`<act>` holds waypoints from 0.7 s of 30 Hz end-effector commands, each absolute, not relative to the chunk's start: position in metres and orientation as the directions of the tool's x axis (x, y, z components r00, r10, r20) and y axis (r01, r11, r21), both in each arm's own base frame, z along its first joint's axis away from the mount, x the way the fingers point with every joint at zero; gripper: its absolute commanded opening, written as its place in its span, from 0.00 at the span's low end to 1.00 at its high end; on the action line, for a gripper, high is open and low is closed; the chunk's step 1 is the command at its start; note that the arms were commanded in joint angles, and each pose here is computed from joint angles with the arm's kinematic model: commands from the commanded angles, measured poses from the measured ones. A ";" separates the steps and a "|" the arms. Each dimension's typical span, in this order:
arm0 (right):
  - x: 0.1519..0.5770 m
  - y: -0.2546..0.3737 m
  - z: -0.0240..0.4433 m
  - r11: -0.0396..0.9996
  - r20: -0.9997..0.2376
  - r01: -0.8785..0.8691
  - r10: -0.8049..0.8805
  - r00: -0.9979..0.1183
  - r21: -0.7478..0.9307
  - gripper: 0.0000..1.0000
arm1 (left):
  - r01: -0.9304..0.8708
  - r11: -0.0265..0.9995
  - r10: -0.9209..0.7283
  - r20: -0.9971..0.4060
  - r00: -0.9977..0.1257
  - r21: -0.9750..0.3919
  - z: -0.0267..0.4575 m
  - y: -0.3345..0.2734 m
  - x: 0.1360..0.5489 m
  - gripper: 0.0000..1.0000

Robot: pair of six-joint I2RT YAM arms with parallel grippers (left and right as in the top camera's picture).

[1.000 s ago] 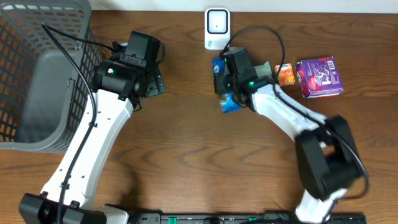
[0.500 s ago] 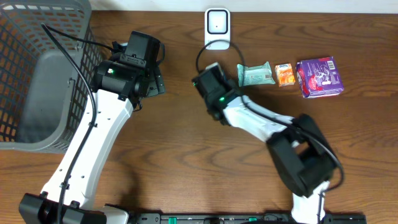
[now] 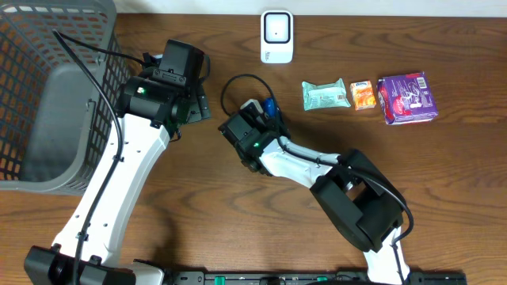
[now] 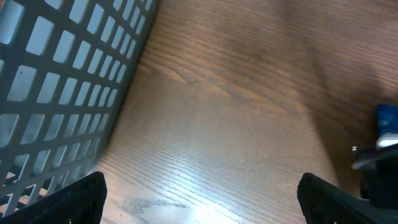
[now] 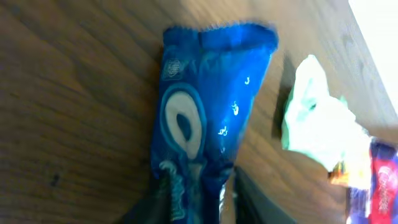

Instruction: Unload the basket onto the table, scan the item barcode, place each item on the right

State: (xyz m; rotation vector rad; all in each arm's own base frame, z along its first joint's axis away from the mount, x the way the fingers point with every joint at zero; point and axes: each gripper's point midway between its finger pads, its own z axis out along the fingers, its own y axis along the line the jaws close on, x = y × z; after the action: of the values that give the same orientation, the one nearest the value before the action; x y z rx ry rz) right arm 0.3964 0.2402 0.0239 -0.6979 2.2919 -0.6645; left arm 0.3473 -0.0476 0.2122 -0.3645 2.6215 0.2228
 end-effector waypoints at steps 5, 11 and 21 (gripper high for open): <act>0.410 0.245 0.056 0.730 -0.438 -0.272 -0.618 -0.653 -0.627 0.66 | -0.306 0.947 -0.225 -0.484 -0.846 0.094 0.212 -0.046 0.347 0.98; 0.401 0.230 0.035 0.807 -0.392 -0.308 -0.531 -0.752 -0.503 0.65 | -0.306 0.947 -0.225 -0.484 -0.846 0.094 0.212 -0.046 0.347 0.98; 0.398 0.226 0.005 0.937 -0.294 -0.344 -0.311 -0.904 0.068 0.66 | -0.306 0.947 -0.225 -0.484 -0.846 0.094 0.212 -0.046 0.347 0.98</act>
State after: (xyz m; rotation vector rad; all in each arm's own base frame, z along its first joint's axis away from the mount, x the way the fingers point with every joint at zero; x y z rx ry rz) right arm 0.4092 0.2058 0.0079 -0.5175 2.7086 -0.2038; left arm 0.3473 -0.0477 0.2123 -0.3645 2.6212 0.2225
